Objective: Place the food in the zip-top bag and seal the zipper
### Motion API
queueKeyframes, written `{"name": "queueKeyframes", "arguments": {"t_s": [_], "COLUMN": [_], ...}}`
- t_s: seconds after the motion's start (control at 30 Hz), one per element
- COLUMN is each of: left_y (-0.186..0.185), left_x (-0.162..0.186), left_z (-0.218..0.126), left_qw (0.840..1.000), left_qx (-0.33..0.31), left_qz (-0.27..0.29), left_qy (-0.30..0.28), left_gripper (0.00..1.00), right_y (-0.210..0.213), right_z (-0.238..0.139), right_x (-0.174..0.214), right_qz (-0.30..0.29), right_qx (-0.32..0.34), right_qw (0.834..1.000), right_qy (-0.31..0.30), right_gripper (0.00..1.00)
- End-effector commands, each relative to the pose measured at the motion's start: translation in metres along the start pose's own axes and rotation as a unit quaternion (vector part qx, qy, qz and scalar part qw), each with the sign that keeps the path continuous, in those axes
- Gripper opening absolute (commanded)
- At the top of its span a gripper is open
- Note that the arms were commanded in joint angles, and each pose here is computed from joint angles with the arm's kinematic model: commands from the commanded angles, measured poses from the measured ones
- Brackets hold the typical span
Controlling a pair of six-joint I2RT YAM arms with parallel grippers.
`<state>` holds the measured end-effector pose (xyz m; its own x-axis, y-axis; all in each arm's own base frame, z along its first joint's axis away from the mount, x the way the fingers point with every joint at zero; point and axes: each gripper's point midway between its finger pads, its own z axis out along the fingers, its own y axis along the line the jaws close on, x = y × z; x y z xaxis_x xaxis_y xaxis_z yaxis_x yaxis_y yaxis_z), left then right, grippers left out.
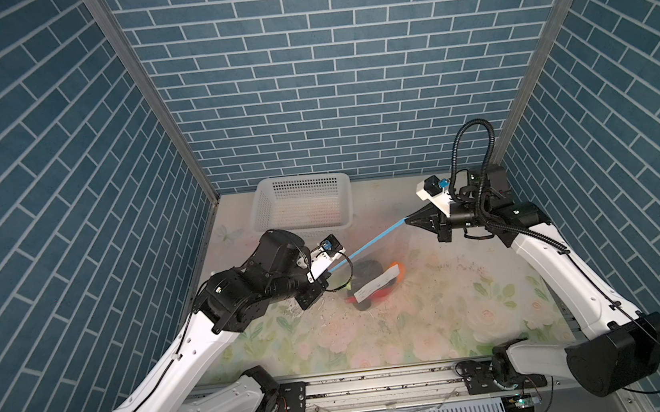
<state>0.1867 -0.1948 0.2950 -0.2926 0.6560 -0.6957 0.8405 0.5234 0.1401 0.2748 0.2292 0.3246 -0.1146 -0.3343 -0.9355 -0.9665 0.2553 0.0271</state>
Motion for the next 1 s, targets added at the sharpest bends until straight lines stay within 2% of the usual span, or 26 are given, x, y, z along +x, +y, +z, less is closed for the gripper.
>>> {"name": "queueKeyframes", "arguments": {"t_s": [0.0,0.47,0.5,0.53,0.63,0.7,0.8,0.97], "left_y": [-0.003,-0.003,-0.003,-0.003,-0.003,-0.003,-0.004,-0.003], "left_x": [0.046,0.029,0.026,0.022,0.011,0.003,-0.007,-0.023], "left_z": [-0.011,-0.002,-0.002,-0.002,-0.003,-0.003,-0.001,-0.004], "left_qw": [0.997,0.999,0.999,0.999,1.000,1.000,0.999,0.998], "left_qx": [-0.006,0.004,0.006,0.007,0.009,0.012,0.020,0.020], "left_qz": [-0.013,-0.003,-0.001,0.001,0.010,0.015,0.024,0.036], "left_qy": [0.082,0.049,0.042,0.035,0.014,0.000,-0.015,-0.044], "left_gripper": [0.06,0.06,0.06,0.06,0.06,0.06,0.06,0.06], "right_y": [-0.033,-0.024,-0.021,-0.016,0.002,0.011,0.022,0.044], "right_z": [-0.017,-0.018,-0.019,-0.019,-0.020,-0.018,-0.009,0.020], "right_x": [-0.015,-0.011,-0.010,-0.008,-0.010,-0.013,-0.013,-0.016], "right_qz": [-0.029,-0.049,-0.058,-0.070,-0.101,-0.127,-0.169,-0.200], "right_qx": [0.076,0.065,0.060,0.050,0.024,0.021,0.014,-0.043], "right_qw": [0.997,0.997,0.997,0.996,0.995,0.992,0.985,0.977], "right_qy": [0.000,0.006,0.007,0.008,-0.003,-0.001,0.018,0.057], "right_gripper": [0.00,0.00,0.04,0.13,0.50,0.64,0.74,0.76]}}
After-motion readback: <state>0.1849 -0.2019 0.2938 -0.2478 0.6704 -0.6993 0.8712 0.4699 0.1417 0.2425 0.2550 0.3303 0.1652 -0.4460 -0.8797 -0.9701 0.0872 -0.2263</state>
